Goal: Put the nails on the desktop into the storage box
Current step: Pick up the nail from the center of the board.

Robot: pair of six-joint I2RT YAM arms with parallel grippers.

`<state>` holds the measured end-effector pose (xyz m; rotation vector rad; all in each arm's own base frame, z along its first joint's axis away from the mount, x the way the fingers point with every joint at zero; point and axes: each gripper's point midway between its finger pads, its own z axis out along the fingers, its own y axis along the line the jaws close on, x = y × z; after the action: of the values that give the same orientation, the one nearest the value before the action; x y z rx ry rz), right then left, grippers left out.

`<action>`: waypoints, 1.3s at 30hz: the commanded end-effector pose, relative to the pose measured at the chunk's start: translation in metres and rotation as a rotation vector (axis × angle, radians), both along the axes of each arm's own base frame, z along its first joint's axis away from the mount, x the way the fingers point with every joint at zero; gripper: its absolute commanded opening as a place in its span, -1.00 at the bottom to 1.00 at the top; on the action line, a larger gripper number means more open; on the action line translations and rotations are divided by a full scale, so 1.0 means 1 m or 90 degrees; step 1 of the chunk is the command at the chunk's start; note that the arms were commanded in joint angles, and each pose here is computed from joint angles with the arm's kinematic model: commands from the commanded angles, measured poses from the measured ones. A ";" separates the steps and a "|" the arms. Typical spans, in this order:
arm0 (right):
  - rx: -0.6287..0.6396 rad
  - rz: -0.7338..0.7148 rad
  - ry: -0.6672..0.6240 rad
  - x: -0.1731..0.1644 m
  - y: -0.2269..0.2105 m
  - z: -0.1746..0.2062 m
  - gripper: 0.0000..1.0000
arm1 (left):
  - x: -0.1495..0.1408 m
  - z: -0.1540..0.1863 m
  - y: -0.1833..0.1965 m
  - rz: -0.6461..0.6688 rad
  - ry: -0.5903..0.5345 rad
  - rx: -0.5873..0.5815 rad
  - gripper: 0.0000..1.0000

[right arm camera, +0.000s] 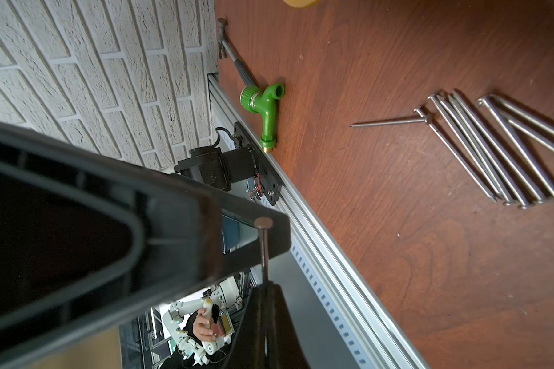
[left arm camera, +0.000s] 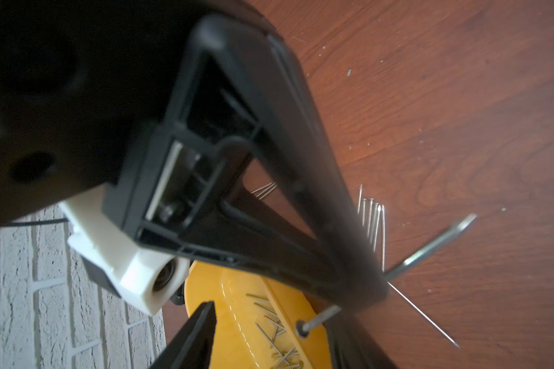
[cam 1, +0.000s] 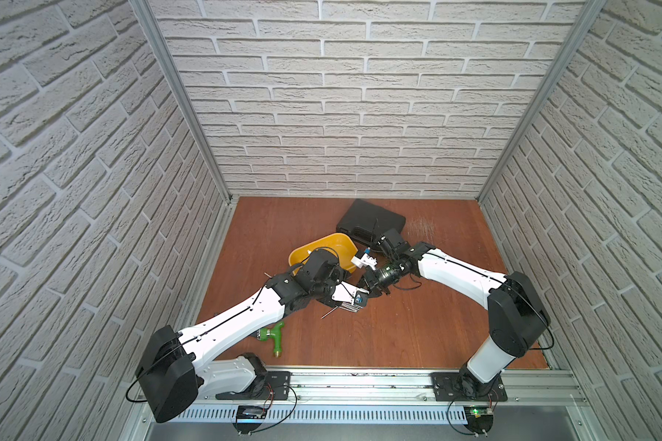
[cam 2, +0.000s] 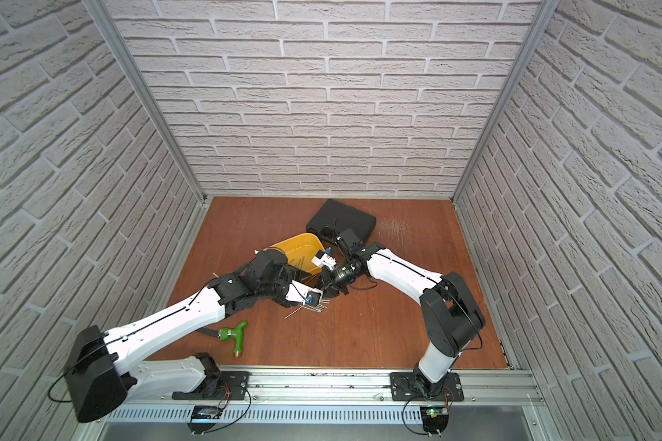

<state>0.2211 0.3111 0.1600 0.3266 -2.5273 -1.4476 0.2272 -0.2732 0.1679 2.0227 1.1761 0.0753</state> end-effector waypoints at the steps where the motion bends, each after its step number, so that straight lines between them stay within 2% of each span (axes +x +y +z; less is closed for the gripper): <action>1: 0.030 0.015 -0.005 0.000 0.006 0.014 -0.96 | -0.008 -0.009 0.001 -0.038 0.000 0.048 0.15; 10: 0.027 0.013 0.001 0.000 0.007 0.012 -0.96 | -0.012 -0.015 -0.007 -0.055 0.004 0.057 -0.17; 21: 0.018 0.017 0.005 -0.001 0.006 0.007 -0.96 | -0.012 -0.026 -0.015 -0.070 0.016 0.095 -0.95; 23: 0.014 0.019 0.007 -0.001 0.006 0.006 -0.96 | -0.013 -0.029 -0.014 -0.072 0.015 0.109 -1.00; 25: 0.016 0.020 0.001 0.001 0.005 0.008 -0.88 | -0.013 -0.035 -0.011 -0.069 0.024 0.122 -1.00; 27: 0.011 0.005 -0.021 0.009 -0.001 0.015 -0.68 | -0.014 -0.039 -0.010 -0.057 0.038 0.123 -1.00; 29: -0.004 -0.033 -0.046 0.024 -0.014 0.021 -0.52 | -0.013 -0.040 -0.009 -0.026 0.068 0.103 -1.00; 32: -0.026 -0.144 -0.081 0.059 -0.050 0.032 -0.36 | -0.005 -0.038 -0.006 0.052 0.118 0.057 -1.00; 36: -0.092 -0.297 -0.190 0.095 -0.109 0.053 -0.23 | 0.015 -0.031 0.002 0.222 0.194 -0.032 -1.00; 39: -0.121 -0.337 -0.264 0.101 -0.123 0.067 -0.20 | 0.034 -0.018 0.011 0.368 0.241 -0.121 -1.00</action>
<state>0.3179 0.1940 0.2153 -0.1127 -3.0832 -1.4430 0.2412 -0.2611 0.1264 1.8649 1.6947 -0.0446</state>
